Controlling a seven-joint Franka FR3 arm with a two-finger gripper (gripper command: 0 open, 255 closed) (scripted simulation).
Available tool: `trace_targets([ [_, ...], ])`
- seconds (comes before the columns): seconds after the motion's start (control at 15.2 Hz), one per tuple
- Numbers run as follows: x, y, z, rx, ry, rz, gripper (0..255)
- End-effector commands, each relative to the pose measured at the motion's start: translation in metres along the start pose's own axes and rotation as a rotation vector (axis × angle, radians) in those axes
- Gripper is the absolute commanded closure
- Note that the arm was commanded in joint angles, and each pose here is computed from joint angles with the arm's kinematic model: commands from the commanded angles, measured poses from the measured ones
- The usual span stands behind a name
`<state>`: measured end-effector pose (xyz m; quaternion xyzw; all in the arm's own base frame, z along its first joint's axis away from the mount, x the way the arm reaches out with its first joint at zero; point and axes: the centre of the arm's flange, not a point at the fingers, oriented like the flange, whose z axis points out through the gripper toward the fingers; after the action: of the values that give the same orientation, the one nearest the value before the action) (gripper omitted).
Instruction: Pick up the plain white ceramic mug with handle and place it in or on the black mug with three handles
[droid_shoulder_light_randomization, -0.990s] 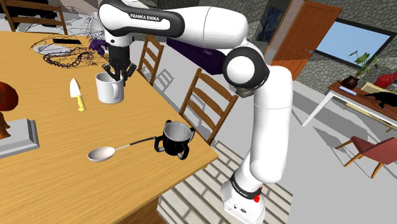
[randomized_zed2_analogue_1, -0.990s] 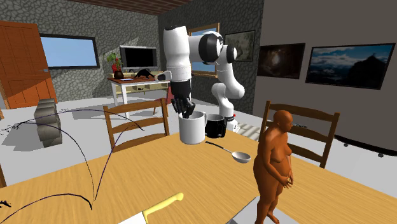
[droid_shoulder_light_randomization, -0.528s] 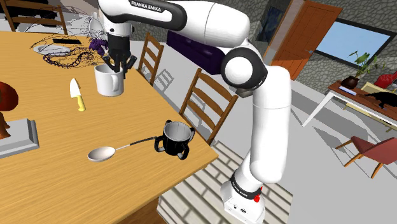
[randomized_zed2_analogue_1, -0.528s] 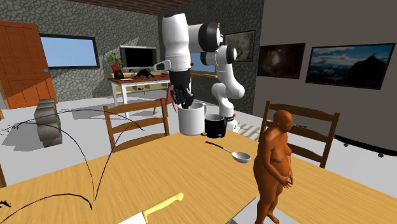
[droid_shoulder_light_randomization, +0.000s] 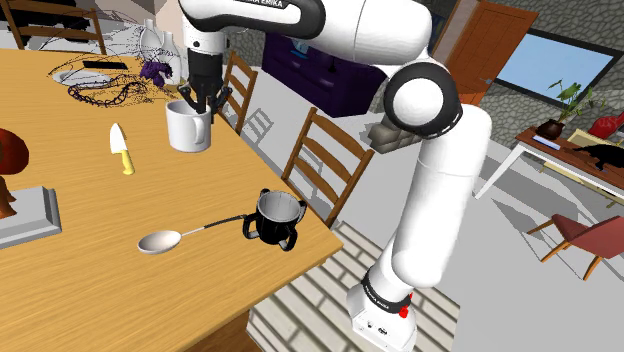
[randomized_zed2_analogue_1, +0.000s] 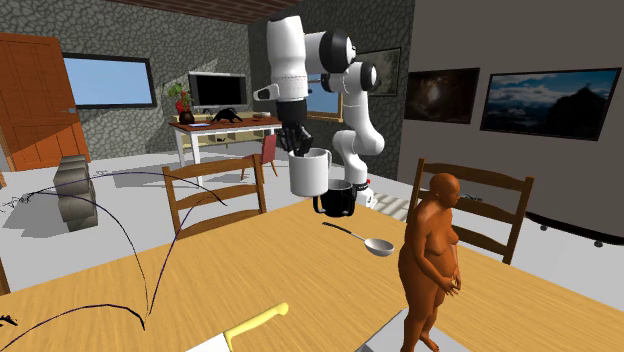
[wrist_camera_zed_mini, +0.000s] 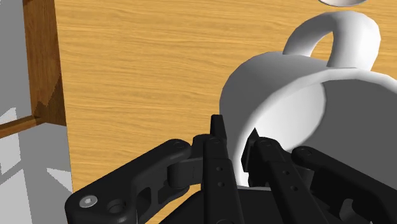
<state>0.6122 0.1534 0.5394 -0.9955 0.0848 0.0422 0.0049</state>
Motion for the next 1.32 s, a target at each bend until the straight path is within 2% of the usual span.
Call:
trace_targets([
  [0.0,-0.025,0.011,0.002,0.0,0.001,0.0,255],
  [1.25,-0.247,0.128,0.007,0.0,0.001,0.0,255],
])
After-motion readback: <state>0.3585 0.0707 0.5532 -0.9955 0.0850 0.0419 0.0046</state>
